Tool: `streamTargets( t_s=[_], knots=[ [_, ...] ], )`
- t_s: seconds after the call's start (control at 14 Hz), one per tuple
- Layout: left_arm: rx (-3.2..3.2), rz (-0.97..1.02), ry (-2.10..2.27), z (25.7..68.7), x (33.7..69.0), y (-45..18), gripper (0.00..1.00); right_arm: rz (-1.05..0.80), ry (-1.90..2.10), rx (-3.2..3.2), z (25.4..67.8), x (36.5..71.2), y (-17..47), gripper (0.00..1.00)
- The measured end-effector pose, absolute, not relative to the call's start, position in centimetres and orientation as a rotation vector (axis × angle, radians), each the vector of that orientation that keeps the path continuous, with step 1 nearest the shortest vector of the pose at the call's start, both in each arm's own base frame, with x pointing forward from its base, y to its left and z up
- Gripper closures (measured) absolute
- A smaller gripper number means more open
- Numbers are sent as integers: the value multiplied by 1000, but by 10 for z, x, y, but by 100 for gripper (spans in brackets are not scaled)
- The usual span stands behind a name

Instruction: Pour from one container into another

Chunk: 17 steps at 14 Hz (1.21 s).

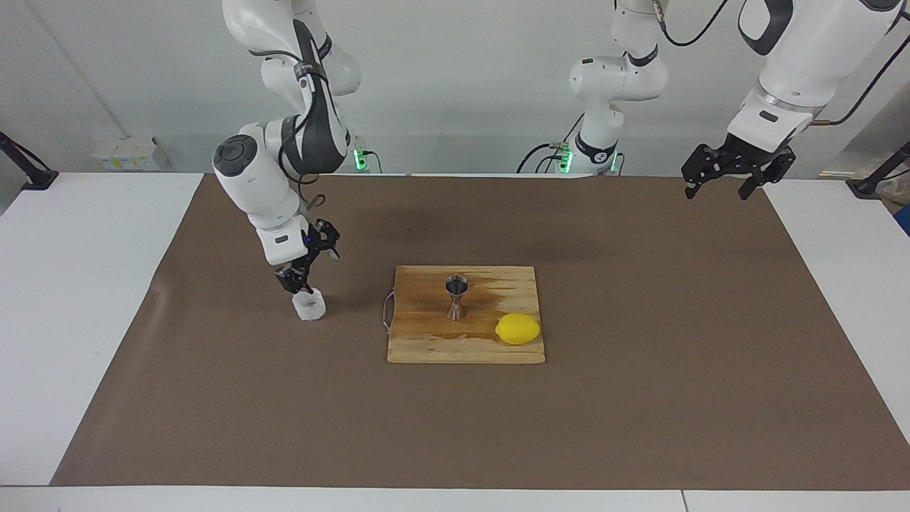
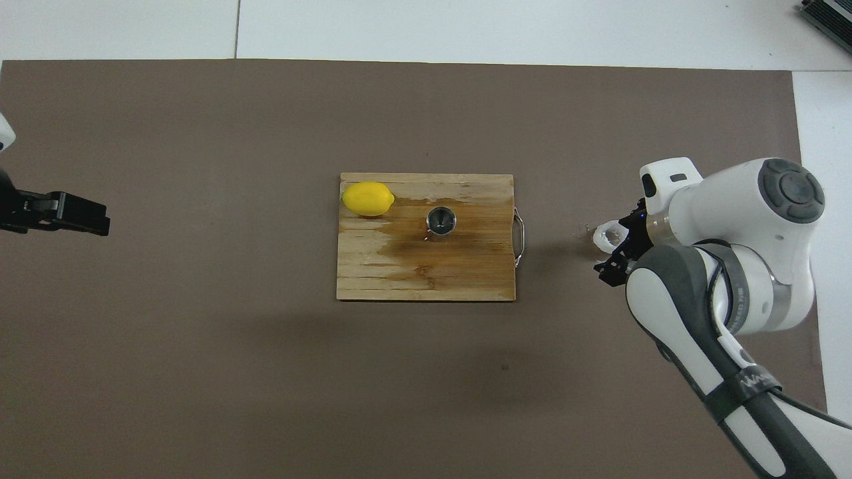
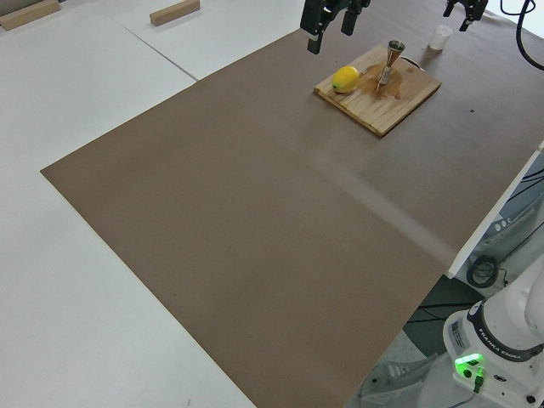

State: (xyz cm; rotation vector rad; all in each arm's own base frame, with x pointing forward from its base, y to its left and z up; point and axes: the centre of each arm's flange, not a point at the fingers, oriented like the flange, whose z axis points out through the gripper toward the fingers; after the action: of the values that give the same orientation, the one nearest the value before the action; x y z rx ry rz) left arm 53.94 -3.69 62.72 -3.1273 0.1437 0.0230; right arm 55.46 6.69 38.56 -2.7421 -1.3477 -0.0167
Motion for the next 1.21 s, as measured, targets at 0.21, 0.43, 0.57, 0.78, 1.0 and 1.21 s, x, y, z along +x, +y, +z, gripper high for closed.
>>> streamTargets(
  t_s=[0.21, 0.43, 0.57, 0.78, 1.0, 1.21],
  knots=[
    [-3127, 23, 144, 627, 539, -37, 0, 53, -969, -2904, 397, 557, 63, 0],
    [-3127, 23, 144, 627, 539, -37, 0, 126, -546, -3048, 430, 564, 61, 0],
    [-3127, 23, 144, 627, 539, -37, 0, 175, -281, -3097, 467, 565, 60, 0],
    [-3127, 23, 144, 627, 539, -37, 0, 168, -6, -3154, 532, 557, 57, 0],
    [-3127, 23, 144, 627, 539, -37, 0, 93, 118, -3161, 580, 538, 46, 0],
    [-3127, 23, 144, 627, 539, -37, 0, 89, 189, -3157, 585, 536, 22, 0]
  ],
)
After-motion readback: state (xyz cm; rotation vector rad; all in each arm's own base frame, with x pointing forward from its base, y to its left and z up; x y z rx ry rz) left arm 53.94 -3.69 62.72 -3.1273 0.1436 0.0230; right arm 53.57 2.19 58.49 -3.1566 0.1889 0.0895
